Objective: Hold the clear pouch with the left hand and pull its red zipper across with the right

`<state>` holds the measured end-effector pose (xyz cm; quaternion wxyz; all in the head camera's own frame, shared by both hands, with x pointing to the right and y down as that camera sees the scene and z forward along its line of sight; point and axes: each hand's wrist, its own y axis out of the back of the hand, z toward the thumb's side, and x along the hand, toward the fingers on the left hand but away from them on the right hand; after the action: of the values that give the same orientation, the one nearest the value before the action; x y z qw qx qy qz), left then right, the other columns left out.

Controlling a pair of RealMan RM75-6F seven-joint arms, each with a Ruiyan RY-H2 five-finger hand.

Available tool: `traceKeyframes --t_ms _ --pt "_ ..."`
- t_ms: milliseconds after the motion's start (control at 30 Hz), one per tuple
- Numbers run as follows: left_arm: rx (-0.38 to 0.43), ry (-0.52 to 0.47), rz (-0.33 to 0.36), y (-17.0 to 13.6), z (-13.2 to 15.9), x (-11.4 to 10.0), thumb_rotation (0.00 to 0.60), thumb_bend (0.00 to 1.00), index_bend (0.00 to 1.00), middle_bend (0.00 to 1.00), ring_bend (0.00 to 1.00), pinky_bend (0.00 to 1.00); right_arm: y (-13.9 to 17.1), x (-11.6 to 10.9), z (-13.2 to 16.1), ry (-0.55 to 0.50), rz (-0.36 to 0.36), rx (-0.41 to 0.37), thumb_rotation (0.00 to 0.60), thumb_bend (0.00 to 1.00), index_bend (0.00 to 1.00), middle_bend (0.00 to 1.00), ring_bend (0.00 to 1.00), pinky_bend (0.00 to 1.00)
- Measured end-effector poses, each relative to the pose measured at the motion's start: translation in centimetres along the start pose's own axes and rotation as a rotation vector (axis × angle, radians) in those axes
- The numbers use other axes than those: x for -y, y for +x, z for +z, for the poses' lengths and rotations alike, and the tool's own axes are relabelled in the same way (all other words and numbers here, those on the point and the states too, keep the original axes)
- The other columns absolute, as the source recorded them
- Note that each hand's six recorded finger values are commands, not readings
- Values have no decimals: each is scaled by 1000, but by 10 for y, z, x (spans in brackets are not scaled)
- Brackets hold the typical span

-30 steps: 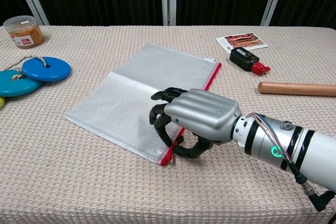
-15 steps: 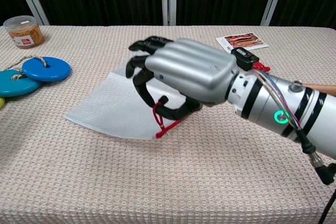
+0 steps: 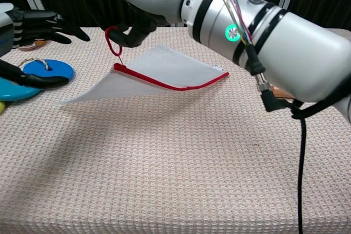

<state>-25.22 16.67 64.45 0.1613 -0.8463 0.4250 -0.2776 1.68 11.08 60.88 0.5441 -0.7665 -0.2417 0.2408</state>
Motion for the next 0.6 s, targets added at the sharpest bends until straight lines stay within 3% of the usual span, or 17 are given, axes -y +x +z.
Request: traceKeyframes --t_ms 367,600 --pt "-33 -34 39 29 7 21 600 167 335 230 137 162 -28 -9 -3 -60 -36 54 600 616 710 190 0 34" --pt "-62 -49 57 36 1 20 600 280 419 233 138 163 -30 -14 -10 -71 -50 75 600 617 712 190 0 32"
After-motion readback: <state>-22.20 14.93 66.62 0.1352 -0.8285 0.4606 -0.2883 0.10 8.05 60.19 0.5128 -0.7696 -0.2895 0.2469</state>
